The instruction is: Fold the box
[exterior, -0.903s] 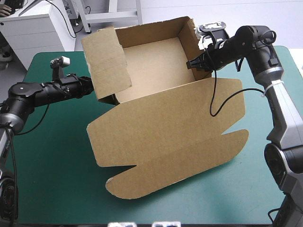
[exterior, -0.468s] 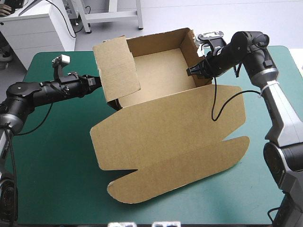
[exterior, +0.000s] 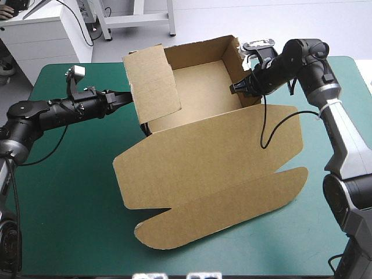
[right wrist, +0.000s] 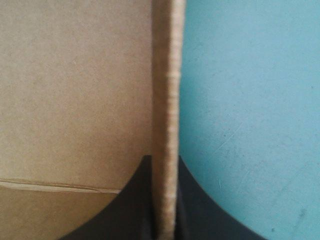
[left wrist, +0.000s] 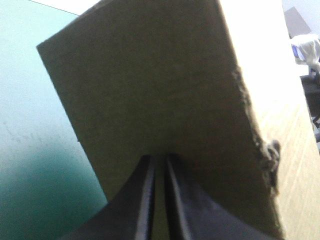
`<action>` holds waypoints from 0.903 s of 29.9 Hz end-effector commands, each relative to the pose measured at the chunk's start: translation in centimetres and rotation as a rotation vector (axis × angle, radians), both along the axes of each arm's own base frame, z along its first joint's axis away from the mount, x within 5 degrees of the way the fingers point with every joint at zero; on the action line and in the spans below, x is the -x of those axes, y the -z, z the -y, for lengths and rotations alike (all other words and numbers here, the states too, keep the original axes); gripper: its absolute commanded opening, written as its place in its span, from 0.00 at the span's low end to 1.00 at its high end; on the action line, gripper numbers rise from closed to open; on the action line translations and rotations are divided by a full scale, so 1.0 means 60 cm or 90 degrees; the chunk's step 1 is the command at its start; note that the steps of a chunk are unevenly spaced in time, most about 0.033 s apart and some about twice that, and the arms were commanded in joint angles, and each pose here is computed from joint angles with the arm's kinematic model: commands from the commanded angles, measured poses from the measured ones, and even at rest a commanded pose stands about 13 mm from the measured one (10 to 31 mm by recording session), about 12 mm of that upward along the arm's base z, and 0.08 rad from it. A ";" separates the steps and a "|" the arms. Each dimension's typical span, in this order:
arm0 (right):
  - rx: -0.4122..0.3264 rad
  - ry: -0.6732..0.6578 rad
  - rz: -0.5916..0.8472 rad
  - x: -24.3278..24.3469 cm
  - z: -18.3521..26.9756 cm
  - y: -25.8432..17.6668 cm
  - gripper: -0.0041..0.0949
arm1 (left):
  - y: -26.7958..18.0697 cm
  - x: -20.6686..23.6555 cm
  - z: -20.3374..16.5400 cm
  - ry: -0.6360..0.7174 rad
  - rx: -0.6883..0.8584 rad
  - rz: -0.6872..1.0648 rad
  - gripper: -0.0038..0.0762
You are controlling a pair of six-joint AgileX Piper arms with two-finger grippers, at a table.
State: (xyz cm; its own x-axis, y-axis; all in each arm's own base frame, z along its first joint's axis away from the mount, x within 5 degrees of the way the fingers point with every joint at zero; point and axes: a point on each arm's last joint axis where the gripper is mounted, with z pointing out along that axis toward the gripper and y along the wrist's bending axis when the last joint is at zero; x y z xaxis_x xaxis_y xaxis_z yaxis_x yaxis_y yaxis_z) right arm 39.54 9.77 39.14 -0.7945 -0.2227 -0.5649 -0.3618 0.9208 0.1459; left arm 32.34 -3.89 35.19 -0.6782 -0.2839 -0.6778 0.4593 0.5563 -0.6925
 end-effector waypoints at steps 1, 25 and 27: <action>-0.031 -0.002 0.057 0.024 0.002 -0.050 0.03 | -0.048 0.020 0.009 0.028 0.041 0.064 0.32; -0.017 -0.005 0.059 0.024 0.002 -0.049 0.03 | -0.048 0.022 0.011 0.019 0.096 -0.018 0.68; -0.010 -0.004 0.060 0.024 0.002 -0.049 0.03 | -0.046 0.026 0.015 0.020 0.086 -0.041 0.68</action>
State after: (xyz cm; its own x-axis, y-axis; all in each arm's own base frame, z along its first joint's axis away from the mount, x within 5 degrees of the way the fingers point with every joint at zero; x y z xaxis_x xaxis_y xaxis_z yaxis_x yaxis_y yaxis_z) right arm 39.59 9.69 39.05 -0.7921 -0.2360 -0.5630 -0.3627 0.9238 0.1230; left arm 32.01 -4.23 35.48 -0.7398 -0.3323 -0.5850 0.4053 0.4740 -0.7817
